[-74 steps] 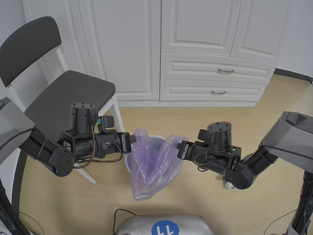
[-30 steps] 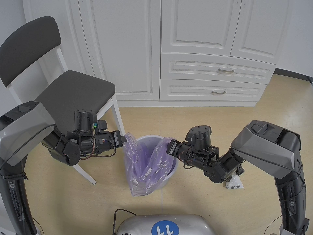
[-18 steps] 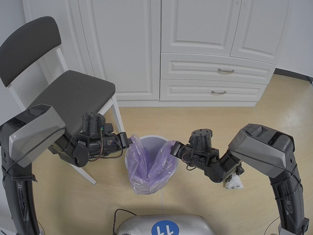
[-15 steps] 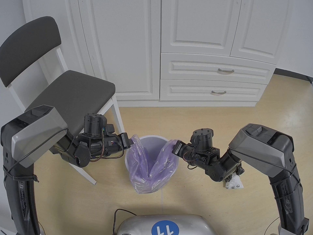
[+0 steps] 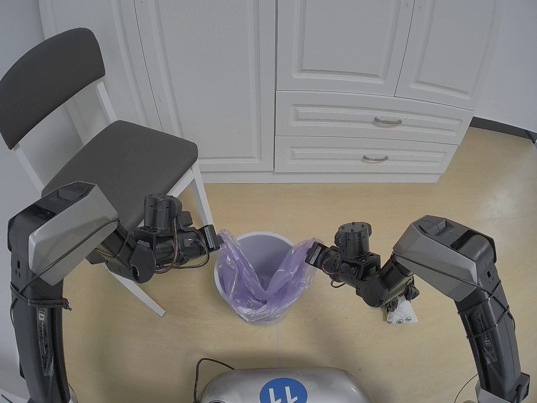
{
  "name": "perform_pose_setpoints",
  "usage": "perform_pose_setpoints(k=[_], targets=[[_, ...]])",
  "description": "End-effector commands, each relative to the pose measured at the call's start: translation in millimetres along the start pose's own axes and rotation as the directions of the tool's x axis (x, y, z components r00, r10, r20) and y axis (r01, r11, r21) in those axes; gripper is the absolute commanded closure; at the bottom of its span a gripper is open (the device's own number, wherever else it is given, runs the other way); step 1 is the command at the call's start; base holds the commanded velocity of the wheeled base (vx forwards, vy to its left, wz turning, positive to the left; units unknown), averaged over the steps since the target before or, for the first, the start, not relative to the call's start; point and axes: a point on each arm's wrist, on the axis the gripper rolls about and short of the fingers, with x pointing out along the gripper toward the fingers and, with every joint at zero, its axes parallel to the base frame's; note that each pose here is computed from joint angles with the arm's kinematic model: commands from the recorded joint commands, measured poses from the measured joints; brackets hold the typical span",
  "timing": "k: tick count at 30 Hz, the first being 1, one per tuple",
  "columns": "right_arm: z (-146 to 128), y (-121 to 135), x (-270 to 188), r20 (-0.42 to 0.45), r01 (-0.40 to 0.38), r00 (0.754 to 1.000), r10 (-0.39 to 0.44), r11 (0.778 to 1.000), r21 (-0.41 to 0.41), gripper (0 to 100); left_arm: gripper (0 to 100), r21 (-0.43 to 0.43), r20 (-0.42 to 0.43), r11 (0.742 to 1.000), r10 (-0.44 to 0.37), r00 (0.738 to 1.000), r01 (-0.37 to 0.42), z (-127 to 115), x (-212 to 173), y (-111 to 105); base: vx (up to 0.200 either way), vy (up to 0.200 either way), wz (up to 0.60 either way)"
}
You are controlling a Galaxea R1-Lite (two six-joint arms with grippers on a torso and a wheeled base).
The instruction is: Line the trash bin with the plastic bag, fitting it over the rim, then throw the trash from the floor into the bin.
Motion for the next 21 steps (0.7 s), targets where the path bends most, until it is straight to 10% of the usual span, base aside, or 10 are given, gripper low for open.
perform_pose_setpoints(k=[1, 12, 21], targets=[[1.2, -12.7, 1.9, 0.003, 0.031, 1.000, -0.030, 0.999, -0.021, 100, 100, -0.004, 0.029, 1.000, 0.015, 0.999, -0.015, 9.1, -4.6, 7.3, 0.000, 0.000, 0.00], [3.5, -14.5, -17.5, -0.136, 0.178, 0.969, -0.205, 0.966, -0.187, 100, 100, 0.051, 0.005, 0.998, 0.036, 0.999, -0.036, 10.7, -14.0, 4.7, 0.000, 0.000, 0.00], [0.3, -33.0, -39.7, -0.180, 0.212, 0.936, -0.301, 0.895, -0.393, 100, 100, 0.121, -0.045, 0.990, 0.079, 0.996, -0.073, 2.0, -19.0, 15.3, 0.000, 0.000, 0.00]])
